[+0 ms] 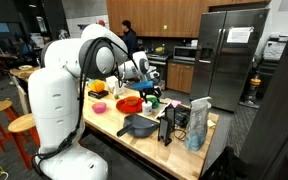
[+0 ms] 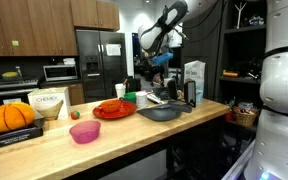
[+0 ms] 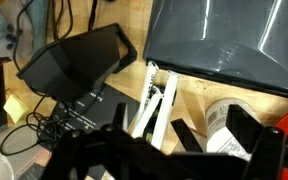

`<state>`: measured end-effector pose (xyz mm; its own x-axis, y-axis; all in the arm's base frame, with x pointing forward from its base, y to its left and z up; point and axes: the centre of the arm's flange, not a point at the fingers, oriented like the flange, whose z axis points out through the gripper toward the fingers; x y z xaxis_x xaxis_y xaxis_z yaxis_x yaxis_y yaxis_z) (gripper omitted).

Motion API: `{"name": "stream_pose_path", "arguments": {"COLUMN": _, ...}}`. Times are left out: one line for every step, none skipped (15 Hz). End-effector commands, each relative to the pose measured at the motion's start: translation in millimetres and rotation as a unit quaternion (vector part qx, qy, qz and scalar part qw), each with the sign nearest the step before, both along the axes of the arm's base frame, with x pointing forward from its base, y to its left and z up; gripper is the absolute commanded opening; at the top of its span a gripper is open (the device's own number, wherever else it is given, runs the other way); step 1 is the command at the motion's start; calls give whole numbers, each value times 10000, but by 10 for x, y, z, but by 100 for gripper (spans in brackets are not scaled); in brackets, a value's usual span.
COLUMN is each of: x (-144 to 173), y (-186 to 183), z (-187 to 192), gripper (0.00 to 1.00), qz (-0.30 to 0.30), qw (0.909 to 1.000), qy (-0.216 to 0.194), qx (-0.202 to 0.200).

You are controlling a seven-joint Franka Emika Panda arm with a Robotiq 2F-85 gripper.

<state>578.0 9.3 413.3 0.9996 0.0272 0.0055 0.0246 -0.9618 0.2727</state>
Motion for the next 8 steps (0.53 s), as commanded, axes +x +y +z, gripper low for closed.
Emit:
{"name": "stream_pose_path", "arguments": {"x": -17, "y": -87, "z": -112, "gripper": 100, "qz": -143, "qw": 9996, "qy": 187, "qx": 170}}
{"name": "stream_pose_path", "arguments": {"x": -21, "y": -104, "z": -161, "gripper": 100, "qz": -171, "qw": 9994, "qy": 230, "qx": 202}}
{"name": "stream_pose_path", "arguments": {"x": -29, "y": -116, "z": -198, "gripper": 100, "qz": -205, "qw": 9991, "qy": 270, "qx": 235}}
{"name": "stream_pose_path", "arguments": {"x": -36, "y": -135, "z": -247, "gripper": 100, "qz": -220, "qw": 9990, "qy": 296, "qx": 270}}
{"name": "stream_pose_path", "arguments": {"x": -48, "y": -149, "z": -280, "gripper": 100, "qz": -248, "qw": 9987, "qy": 341, "qx": 289}}
{"name": "stream_pose_path", "arguments": {"x": -56, "y": -163, "z": -317, "gripper": 100, "qz": -260, "qw": 9985, "qy": 371, "qx": 322}}
{"name": "stream_pose_path", "arguments": {"x": -62, "y": -175, "z": -350, "gripper": 100, "qz": -272, "qw": 9983, "qy": 403, "qx": 335}}
{"name": "stream_pose_path", "arguments": {"x": -75, "y": -184, "z": -377, "gripper": 100, "qz": -271, "qw": 9980, "qy": 433, "qx": 365}}
